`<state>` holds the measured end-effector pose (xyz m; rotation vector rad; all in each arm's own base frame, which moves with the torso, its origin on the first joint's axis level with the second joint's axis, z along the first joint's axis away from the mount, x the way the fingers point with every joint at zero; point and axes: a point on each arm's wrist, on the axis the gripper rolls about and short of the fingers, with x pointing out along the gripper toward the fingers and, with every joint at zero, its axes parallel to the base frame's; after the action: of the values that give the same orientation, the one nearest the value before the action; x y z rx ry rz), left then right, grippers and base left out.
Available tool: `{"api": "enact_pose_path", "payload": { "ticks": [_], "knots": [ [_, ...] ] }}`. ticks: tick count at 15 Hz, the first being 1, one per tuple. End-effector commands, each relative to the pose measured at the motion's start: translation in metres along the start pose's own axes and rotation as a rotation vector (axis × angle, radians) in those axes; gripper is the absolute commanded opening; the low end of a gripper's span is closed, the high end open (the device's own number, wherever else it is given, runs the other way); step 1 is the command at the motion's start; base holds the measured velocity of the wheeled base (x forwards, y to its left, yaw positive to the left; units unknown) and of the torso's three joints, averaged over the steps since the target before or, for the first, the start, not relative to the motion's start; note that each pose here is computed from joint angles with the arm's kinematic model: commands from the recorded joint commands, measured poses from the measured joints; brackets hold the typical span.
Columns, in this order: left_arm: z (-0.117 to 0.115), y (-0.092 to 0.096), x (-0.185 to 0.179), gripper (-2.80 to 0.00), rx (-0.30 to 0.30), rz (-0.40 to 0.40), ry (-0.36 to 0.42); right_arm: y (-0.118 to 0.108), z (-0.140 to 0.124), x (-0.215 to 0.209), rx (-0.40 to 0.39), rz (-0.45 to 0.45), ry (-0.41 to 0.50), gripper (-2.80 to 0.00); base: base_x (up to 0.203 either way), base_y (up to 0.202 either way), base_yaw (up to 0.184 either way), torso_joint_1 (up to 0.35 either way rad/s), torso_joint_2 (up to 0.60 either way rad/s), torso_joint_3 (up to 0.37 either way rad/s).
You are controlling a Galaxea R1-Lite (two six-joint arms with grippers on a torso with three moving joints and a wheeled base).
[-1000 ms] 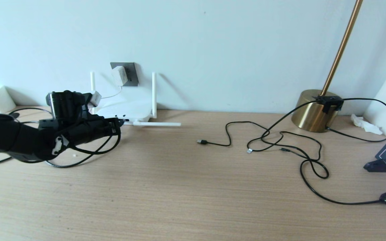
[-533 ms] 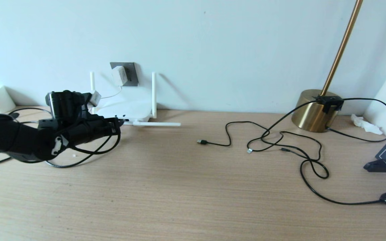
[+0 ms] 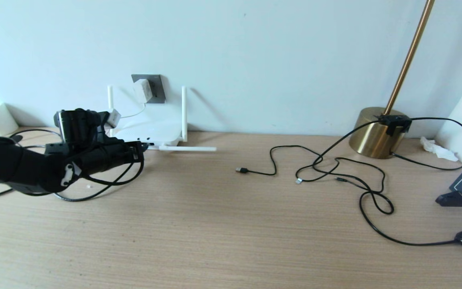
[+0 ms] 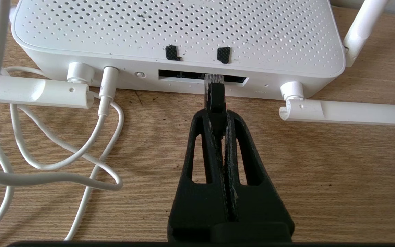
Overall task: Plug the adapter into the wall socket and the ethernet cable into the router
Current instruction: Plug cable into router interface
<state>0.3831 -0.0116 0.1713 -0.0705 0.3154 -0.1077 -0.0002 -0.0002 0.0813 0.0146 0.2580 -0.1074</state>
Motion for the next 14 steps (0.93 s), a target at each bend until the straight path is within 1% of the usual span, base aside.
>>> {"api": "enact_pose_path", "payload": {
  "ticks": [1, 11, 14],
  "knots": [
    [0.0000, 0.0007, -0.0005, -2.80, 0.000, 0.003, -0.001, 0.0000, -0.0017, 0.0005, 0.000, 0.000, 0.007, 0.00, 0.000, 0.000, 0.000, 0.000, 0.00, 0.000],
    [-0.0010, 0.0000, -0.0047, -2.80, 0.002, 0.001, 0.003, 0.0000, -0.0021, 0.0006, -0.001, 0.000, 0.009, 0.00, 0.000, 0.000, 0.000, 0.000, 0.00, 0.000],
    [0.0028, -0.0008, -0.0085, -2.80, 0.004, -0.001, -0.008, 0.0000, -0.0021, 0.0005, -0.001, 0.000, 0.007, 0.00, 0.000, 0.000, 0.000, 0.000, 0.00, 0.000]
  ]
}}
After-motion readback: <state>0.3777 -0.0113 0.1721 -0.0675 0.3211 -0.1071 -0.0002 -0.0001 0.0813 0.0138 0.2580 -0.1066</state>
